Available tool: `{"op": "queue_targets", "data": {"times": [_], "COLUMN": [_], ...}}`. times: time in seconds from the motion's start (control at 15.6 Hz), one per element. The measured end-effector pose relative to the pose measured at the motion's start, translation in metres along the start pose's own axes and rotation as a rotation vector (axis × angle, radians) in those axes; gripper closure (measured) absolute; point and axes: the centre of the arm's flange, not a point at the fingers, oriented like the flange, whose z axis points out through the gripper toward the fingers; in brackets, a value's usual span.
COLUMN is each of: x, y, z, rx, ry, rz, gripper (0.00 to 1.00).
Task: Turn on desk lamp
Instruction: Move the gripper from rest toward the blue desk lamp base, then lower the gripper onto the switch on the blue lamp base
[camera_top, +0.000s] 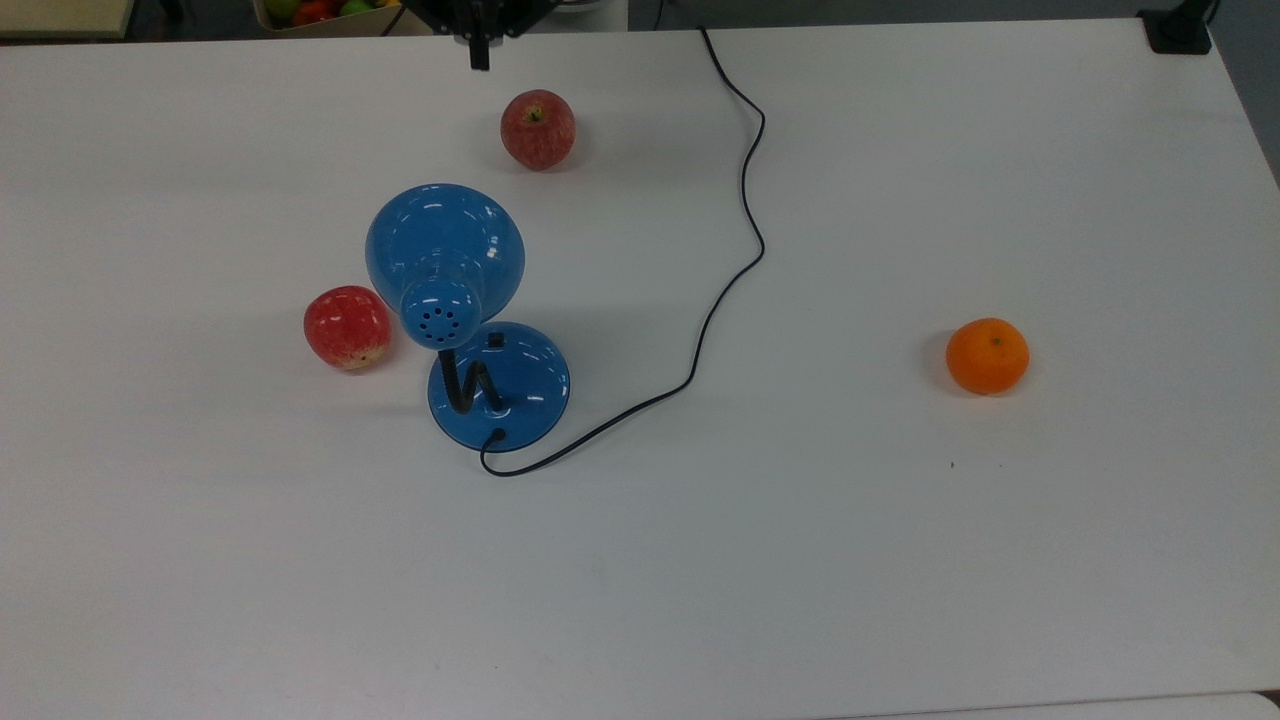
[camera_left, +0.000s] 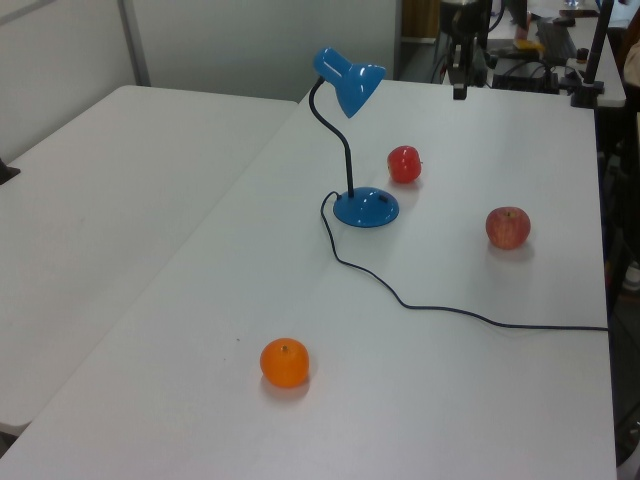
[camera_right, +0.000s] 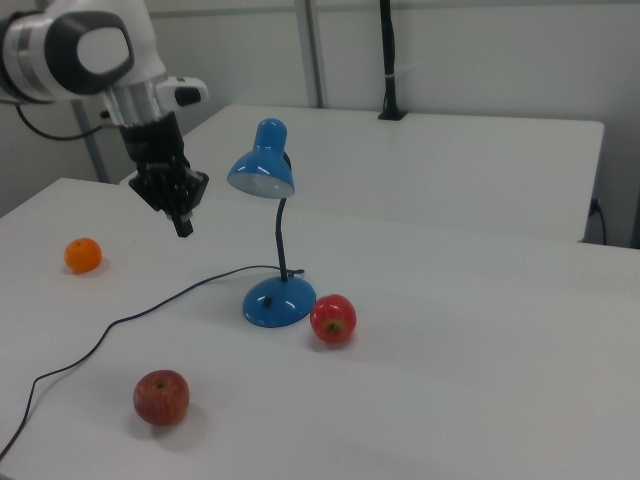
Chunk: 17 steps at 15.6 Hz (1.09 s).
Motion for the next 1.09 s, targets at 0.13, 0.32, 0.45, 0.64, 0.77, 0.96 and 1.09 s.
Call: {"op": "queue_targets", "data": {"times": [0.13, 0.32, 0.45, 0.64, 0.77, 0.96, 1.09], "x": [0.005, 0.014, 0.018, 0.023, 0.028, 0.041, 0.051], "y": [-0.004, -0.010, -0.014, -0.020, -0.023, -0.027, -0.029], "z": [0.020, 0.053, 0.077, 0.113, 0.134, 0.158, 0.173], "rx": [0.005, 0.018, 0.020, 0.022, 0.023, 0.024, 0.025], "ry": [0.009, 0.026, 0.034, 0.067, 0.092, 0.139, 0.173], "rz": [-0.006, -0.013, -0.018, -0.027, -0.031, -0.018, -0.002], "gripper": [0.99, 0.99, 0.99, 0.99, 0.99, 0.99, 0.99]}}
